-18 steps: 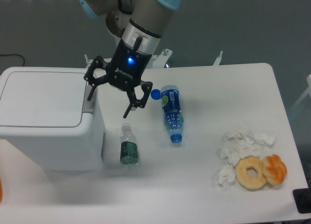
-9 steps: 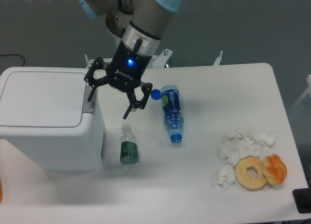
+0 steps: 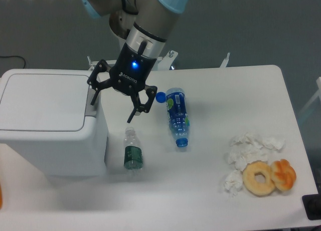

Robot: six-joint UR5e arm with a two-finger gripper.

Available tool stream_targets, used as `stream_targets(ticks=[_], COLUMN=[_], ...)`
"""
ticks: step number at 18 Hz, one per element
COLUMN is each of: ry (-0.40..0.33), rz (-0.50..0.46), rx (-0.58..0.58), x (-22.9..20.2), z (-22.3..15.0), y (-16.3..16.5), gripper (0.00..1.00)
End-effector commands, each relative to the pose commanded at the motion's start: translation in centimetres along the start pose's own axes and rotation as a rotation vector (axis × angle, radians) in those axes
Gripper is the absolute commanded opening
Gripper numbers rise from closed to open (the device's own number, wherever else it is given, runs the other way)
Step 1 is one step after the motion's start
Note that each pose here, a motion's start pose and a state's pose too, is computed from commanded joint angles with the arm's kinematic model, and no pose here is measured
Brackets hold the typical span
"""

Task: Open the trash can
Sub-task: 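Press the gripper finger against the lid edge of the trash can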

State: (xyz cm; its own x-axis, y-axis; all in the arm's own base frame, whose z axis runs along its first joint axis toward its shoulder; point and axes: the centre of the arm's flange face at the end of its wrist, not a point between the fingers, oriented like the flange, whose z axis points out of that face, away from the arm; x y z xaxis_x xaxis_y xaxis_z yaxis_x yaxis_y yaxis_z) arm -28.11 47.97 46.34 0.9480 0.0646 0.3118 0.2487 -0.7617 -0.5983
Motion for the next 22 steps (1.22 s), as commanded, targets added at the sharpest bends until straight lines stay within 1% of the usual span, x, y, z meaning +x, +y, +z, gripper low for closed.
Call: stream_targets(ticks=[22], ry=[0.001], rz=[0.002], rx=[-0.004], x=[-0.19], z=[0.25], y=[0.1], gripper=[1.0])
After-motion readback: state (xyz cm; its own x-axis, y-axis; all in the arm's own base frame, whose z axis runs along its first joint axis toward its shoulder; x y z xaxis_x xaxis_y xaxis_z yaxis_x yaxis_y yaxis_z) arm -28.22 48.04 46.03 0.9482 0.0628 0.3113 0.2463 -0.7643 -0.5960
